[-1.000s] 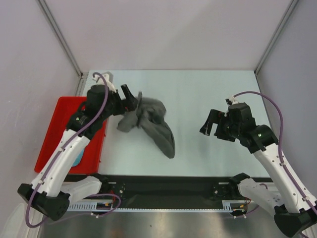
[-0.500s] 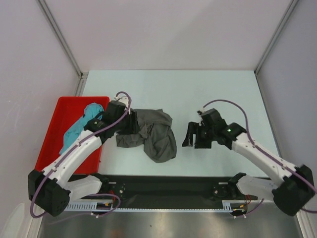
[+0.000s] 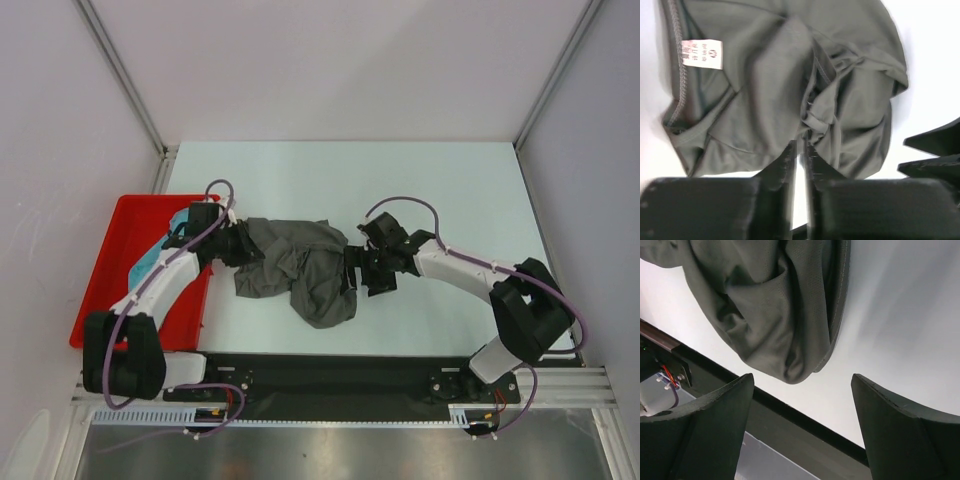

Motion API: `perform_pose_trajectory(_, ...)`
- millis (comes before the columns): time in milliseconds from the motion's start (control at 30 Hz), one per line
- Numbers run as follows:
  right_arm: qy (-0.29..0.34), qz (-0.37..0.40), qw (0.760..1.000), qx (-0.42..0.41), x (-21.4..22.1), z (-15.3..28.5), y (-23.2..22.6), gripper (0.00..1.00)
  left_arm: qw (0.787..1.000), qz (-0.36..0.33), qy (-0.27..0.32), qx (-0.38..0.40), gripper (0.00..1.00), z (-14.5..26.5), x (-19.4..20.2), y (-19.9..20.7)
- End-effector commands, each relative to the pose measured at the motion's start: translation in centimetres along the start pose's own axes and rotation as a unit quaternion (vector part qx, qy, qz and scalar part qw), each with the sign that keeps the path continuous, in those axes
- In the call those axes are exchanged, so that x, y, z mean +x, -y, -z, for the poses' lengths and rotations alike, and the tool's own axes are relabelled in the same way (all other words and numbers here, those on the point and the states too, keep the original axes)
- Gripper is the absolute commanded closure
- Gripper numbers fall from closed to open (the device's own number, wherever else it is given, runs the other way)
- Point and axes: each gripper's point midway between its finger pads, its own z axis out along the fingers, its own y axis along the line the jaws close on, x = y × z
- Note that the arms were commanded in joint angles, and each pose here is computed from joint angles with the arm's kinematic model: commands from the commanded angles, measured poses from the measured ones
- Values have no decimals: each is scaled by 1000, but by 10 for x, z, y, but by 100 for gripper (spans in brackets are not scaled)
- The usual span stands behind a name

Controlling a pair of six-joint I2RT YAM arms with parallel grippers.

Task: Fold and stack the t-shirts
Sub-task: Flatten the tshirt out

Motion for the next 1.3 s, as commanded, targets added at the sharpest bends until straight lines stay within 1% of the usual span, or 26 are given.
perform_pose_trajectory(0,-5,27,999,-24,-3,-9,-9,14,996,-6,-29,82,75,-7,2,16)
perform_pose_trajectory(33,-4,30,999,-27,-5,-10,-10,14,997,-20,-25,68,64,-9,-3,16)
perform_pose_trajectory(67,-7,33,999,-24,-5,-15,-9,14,997,-37,-34,62,59,-13,2,19)
perform_pose_trajectory(100,-3,39,999,-24,-9,-16,-10,13,998,-51,-33,30,57,-16,3,11)
perform_pose_trajectory(200,-14,45,999,-13,-10,-26,-5,13,995,-81,-61,11,51,-28,14,20)
perform_pose_trajectory(233,-12,48,999,-18,-13,-28,-8,12,994,-91,-63,7,37,-32,16,26)
perform_pose_trajectory(267,-14,47,999,-17,-13,-30,-7,12,994,-92,-65,5,32,-36,17,27)
perform_pose_trajectory(300,-17,48,999,-15,-12,-34,-5,12,993,-91,-70,5,32,-43,18,27)
perform_pose_trajectory(367,-17,51,998,-13,-15,-37,-4,12,993,-91,-76,-4,34,-50,17,24)
perform_pose_trajectory(400,-18,52,998,-16,-16,-39,-5,12,992,-95,-84,-27,36,-56,13,17)
perform_pose_trajectory(467,-19,56,998,-24,-18,-40,-8,14,989,-95,-98,-47,36,-63,14,9)
perform_pose_trajectory(500,-20,58,998,-27,-18,-41,-9,15,989,-93,-107,-51,38,-65,16,7)
perform_pose_trajectory(533,-26,57,998,-27,-16,-43,-8,16,988,-89,-115,-53,44,-70,17,6)
perform_pose_trajectory(600,-31,53,998,-25,-13,-45,-6,19,988,-86,-122,-50,46,-73,18,7)
perform_pose_trajectory(700,-43,46,998,-26,-7,-49,-3,32,988,-86,-121,-51,55,-72,16,8)
perform_pose_trajectory(767,-48,42,998,-25,-3,-50,-2,42,989,-88,-111,-37,64,-67,11,16)
perform_pose_trajectory(800,-46,41,998,-22,-4,-50,-1,46,990,-86,-107,-32,75,-66,9,19)
perform_pose_trajectory(833,-44,41,998,-20,-4,-48,-1,55,991,-86,-100,-30,82,-63,6,22)
perform_pose_trajectory(867,-38,43,998,-20,-6,-43,-2,60,992,-85,-93,-30,88,-57,2,25)
perform_pose_trajectory(900,-27,47,998,-15,-11,-39,-2,64,993,-85,-80,-31,96,-52,-5,29)
perform_pose_trajectory(933,-25,48,999,-9,-11,-34,-1,77,993,-86,-71,-30,100,-48,-10,33)
perform_pose_trajectory(967,-18,49,999,-5,-14,-28,-1,84,994,-88,-65,-31,100,-41,-14,35)
perform_pose_trajectory(1033,1,48,999,5,-21,-9,0,100,995,-98,-28,-26,100,-22,-34,49)
perform_pose_trajectory(1067,9,45,999,8,-24,-1,1,100,995,-97,-23,-30,100,-13,-37,51)
perform_pose_trajectory(1133,28,38,999,19,-31,23,7,100,994,-107,19,-27,100,11,-60,66)
perform_pose_trajectory(1267,74,34,996,46,-50,70,15,100,990,-123,75,-10,100,54,-88,92)
